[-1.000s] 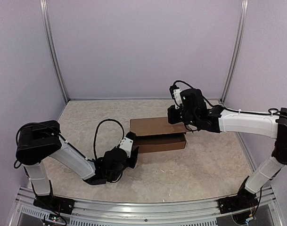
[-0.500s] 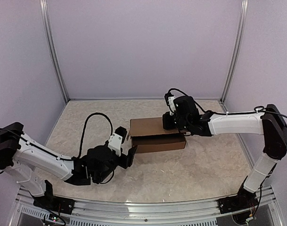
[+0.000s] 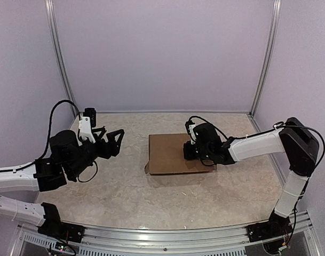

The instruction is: Fold the paper box

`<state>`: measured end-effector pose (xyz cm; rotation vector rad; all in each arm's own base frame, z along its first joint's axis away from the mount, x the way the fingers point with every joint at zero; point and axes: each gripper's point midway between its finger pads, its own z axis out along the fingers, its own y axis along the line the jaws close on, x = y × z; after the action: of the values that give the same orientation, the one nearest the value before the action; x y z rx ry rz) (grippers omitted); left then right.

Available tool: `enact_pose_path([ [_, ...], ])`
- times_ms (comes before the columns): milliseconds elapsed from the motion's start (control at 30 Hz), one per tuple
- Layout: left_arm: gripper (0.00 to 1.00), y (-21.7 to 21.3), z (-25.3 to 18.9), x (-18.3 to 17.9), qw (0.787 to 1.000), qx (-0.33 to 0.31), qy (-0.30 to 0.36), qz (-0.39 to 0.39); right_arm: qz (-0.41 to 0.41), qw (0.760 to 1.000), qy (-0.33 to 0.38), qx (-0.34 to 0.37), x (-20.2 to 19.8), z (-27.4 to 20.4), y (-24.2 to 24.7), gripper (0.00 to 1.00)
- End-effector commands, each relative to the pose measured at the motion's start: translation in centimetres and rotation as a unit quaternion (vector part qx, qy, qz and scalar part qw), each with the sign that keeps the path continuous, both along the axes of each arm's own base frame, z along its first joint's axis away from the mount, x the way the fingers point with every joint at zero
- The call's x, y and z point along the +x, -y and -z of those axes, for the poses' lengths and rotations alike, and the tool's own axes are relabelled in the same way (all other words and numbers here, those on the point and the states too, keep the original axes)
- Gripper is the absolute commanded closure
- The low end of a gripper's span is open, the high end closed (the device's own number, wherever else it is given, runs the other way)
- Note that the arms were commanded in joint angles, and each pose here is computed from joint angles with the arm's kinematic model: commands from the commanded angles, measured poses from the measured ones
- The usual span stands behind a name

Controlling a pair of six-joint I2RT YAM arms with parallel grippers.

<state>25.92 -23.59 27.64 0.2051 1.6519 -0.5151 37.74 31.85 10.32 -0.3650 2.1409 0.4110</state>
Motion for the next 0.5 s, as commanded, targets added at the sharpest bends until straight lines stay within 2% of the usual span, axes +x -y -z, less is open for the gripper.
enact_pose_path([
  [0, 0.13, 0.1, 0.4, 0.6, 0.997, -0.035, -0.049, 0.050, 0.002, 1.000, -0.010, 0.002, -0.3, 0.9, 0.4, 1.00],
  [100, 0.12, 0.5, 0.7, 1.8, 0.996, -0.038, -0.064, 0.051, 0.000, 1.000, 0.003, 0.004, -0.3, -0.7, 0.5, 1.00],
  [267, 0.13, 2.3, 3.3, 4.6, 0.988, -0.044, -0.131, 0.065, 0.005, 0.999, 0.035, 0.002, -0.2, -4.7, 1.4, 1.00],
  [400, 0.14, 3.3, 4.8, 6.8, 0.980, -0.056, -0.177, 0.074, 0.008, 0.999, 0.034, -0.004, 0.2, -6.9, 3.2, 0.77],
  [467, 0.14, 3.9, 6.5, 7.9, 0.975, -0.044, -0.206, 0.072, 0.024, 0.999, 0.033, -0.007, 0.5, -7.6, 4.5, 0.63],
])
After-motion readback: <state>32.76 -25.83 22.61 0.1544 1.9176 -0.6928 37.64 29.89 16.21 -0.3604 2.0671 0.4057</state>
